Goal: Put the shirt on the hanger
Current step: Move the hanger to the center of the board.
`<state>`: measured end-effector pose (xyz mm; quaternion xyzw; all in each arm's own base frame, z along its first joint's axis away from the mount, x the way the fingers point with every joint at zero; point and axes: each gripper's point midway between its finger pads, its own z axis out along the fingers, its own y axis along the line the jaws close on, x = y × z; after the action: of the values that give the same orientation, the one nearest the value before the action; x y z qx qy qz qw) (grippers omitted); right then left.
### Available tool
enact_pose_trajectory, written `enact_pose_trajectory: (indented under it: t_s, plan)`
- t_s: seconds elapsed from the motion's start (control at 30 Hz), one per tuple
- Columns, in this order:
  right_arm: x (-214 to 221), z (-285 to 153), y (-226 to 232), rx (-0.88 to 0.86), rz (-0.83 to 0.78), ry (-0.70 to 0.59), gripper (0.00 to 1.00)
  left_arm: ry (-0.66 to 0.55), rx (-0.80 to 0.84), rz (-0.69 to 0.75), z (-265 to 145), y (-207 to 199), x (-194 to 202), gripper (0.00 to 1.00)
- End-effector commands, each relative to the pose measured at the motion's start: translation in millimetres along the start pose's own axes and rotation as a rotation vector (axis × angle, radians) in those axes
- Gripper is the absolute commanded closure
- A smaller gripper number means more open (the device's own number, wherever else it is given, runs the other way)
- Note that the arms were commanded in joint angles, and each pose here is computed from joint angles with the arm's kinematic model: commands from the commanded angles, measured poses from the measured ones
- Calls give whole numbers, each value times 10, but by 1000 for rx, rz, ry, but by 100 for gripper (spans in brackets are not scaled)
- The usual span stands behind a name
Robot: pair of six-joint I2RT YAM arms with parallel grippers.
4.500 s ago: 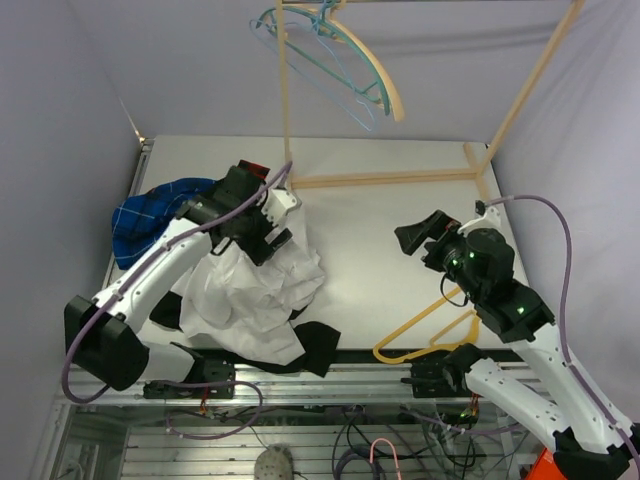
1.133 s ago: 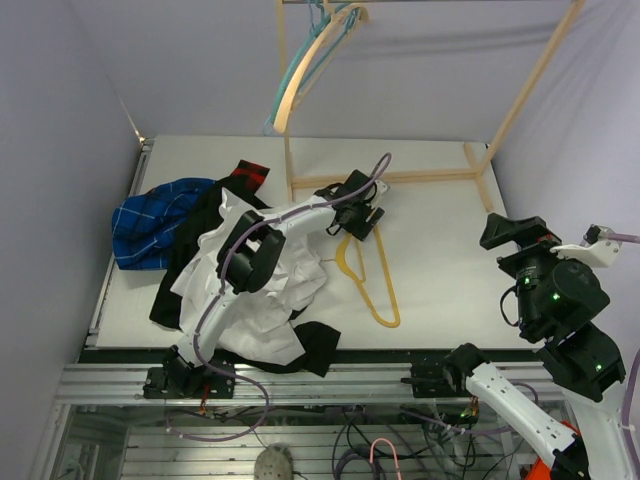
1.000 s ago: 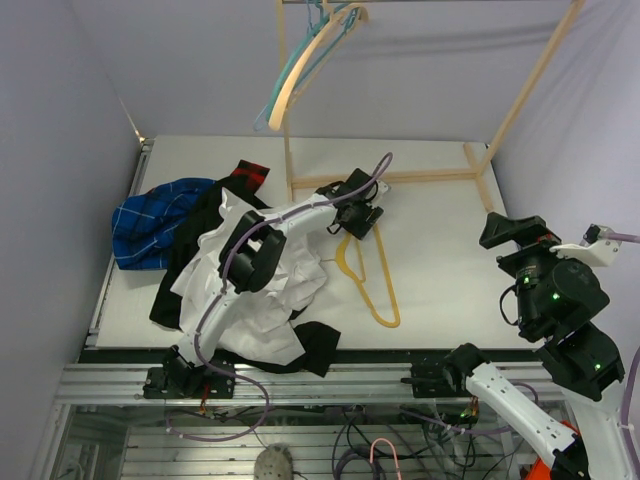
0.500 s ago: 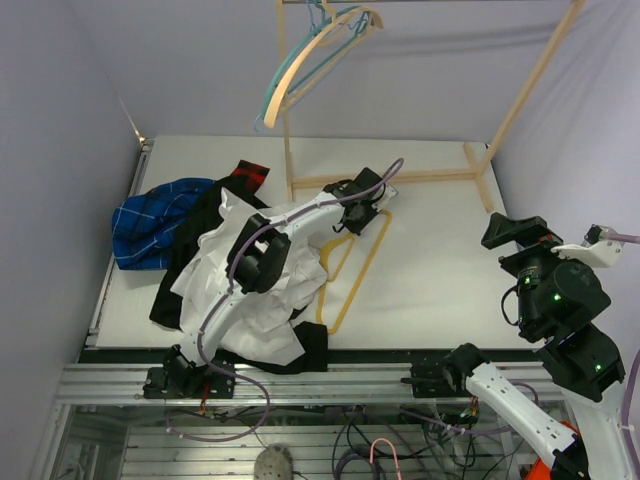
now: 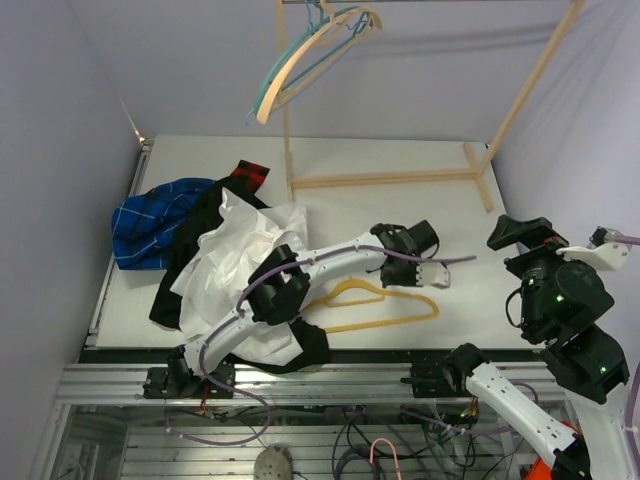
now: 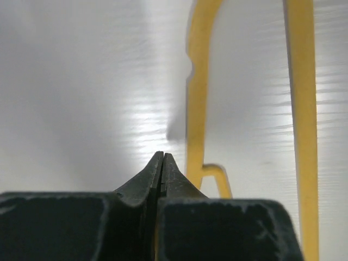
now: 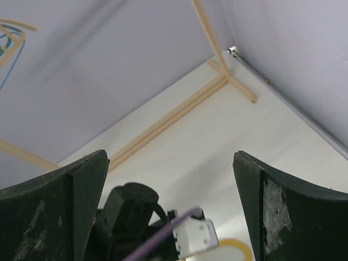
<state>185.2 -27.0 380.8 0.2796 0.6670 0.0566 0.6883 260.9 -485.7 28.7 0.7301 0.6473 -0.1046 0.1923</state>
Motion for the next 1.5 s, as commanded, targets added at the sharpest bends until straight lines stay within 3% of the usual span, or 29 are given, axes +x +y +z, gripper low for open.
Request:
enact_pose_trajectory:
  t_s: [0.0, 0.17, 0.2, 0.3, 0.33, 0.43, 0.57, 0.7, 0.87, 0.97, 1.03, 1.17, 1.47]
  plan:
    - [-219, -101, -187, 65, 14, -51, 1, -81, 45, 205, -292, -219, -390, 93]
    - [-369, -221, -299, 72, 50, -69, 1, -63, -91, 346, -369, -252, -650, 90]
    - [-371, -237, -316, 73, 57, -62, 1, -67, -132, 318, -419, -205, -708, 77]
    - [-373, -283, -405, 91, 77, -53, 1, -115, -180, 174, -614, -110, -834, 6]
    - [-375, -299, -431, 91, 85, -53, 1, -144, -173, 114, -700, -98, -862, 0]
    - [-389, -336, -488, 78, 116, -57, 1, -254, -187, -106, -1113, 52, -892, 1]
    - [-334, -336, -519, 57, 142, -47, 2, -274, -203, -295, -1525, 405, -527, 1]
    - [-238, -301, -494, 44, 150, -26, 2, -144, -126, -597, -1581, 679, 211, 1]
    - [-140, -257, -449, 32, 147, -15, 2, 20, -152, -866, -1458, 363, 821, 1]
    - [-48, -228, -404, 21, 149, -4, 2, 43, -81, -957, -1336, 116, 902, 1]
    - [11, -212, -370, 17, 147, 7, 2, 49, -24, -975, -1247, -44, 887, 1]
    - [117, -202, -343, 22, 150, 40, 2, 82, -72, -853, -1183, -214, 838, 1]
    - [86, -242, -395, 0, 200, 29, 4, 194, -151, -794, -813, -264, 1218, 1]
